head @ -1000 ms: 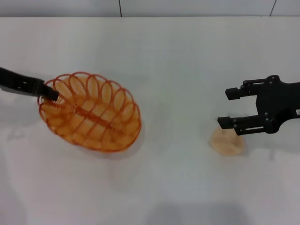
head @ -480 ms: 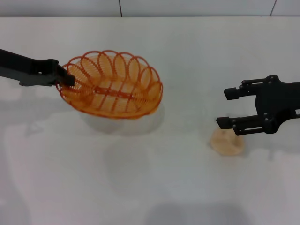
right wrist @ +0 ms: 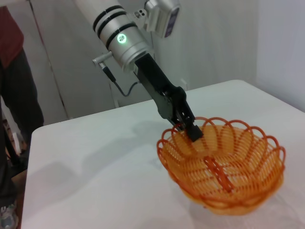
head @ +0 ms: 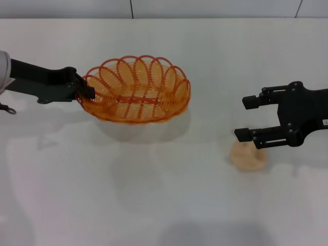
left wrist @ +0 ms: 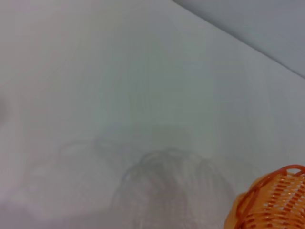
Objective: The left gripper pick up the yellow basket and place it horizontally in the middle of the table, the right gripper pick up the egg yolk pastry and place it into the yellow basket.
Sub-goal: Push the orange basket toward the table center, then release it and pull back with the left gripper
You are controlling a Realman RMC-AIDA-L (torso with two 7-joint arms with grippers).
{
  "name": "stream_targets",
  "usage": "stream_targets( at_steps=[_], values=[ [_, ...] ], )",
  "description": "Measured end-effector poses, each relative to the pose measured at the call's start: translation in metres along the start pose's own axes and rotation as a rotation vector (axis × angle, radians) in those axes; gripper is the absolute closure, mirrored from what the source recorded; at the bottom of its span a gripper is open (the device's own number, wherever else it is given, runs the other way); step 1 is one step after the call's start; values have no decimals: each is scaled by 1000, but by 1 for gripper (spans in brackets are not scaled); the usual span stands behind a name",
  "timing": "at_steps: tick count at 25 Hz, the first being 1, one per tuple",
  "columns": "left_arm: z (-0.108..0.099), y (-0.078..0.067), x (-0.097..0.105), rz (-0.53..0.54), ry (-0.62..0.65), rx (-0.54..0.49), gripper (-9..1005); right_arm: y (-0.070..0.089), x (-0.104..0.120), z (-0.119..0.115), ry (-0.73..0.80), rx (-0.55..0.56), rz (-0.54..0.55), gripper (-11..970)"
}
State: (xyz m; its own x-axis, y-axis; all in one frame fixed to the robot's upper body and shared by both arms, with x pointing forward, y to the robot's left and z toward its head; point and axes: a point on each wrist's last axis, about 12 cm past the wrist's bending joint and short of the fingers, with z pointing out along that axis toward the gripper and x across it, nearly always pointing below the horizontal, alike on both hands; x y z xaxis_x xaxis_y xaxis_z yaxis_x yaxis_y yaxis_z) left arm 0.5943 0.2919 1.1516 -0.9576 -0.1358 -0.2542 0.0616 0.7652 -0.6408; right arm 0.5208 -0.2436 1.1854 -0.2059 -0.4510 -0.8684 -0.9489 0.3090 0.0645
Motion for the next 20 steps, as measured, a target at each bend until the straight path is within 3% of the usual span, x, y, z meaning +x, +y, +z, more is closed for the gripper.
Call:
stream_targets(
  at_steps=[10, 20],
  values=[
    [2, -13, -17, 21, 34, -83, 897, 2, -2, 0, 4, -17, -8, 236],
    [16, -13, -21, 30, 47, -115, 888, 3, -2, 3, 8, -31, -8, 237]
  ],
)
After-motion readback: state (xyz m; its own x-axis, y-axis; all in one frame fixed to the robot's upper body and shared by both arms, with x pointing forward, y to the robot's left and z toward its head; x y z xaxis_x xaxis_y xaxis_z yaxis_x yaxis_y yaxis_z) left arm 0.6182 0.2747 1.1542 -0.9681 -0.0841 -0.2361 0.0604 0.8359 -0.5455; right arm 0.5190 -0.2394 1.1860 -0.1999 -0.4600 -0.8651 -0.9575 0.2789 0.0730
